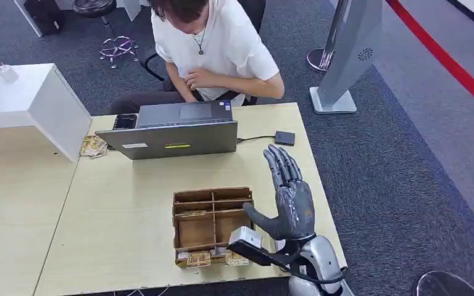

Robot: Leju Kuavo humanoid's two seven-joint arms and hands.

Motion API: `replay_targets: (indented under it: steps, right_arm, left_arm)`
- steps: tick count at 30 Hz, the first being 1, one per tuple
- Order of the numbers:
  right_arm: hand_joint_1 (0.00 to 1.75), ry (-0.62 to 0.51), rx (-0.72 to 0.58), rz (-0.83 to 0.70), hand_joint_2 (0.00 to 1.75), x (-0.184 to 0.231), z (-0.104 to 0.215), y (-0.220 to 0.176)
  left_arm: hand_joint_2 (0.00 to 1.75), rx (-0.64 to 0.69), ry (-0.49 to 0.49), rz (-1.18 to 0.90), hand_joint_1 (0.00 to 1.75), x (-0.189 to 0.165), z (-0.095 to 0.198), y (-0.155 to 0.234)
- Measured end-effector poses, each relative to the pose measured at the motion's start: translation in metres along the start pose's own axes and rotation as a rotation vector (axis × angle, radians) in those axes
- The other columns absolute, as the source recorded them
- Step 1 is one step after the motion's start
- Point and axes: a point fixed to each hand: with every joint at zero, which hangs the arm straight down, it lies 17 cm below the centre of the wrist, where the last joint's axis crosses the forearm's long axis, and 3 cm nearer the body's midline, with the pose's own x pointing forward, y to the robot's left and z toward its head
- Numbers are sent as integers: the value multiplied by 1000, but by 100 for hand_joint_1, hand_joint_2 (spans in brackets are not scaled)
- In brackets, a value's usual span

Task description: Pass the card to the sensor for recognition and then transmit it.

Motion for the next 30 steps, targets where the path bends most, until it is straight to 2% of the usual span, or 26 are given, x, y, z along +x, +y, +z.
replay_targets:
  steps: [7,13,30]
  right_arm:
    - [0,-71,128,-70,175,14,17,17]
    - [0,-128,217,-43,175,22,27,34]
    - [0,-158,291,62,175,16,29,60]
  left_arm:
    - [0,2,2,-1,0,0,0,1]
    - [0,2,1,-3,0,0,0,0]
    - [0,-2,-2,-10,0,0,0,0]
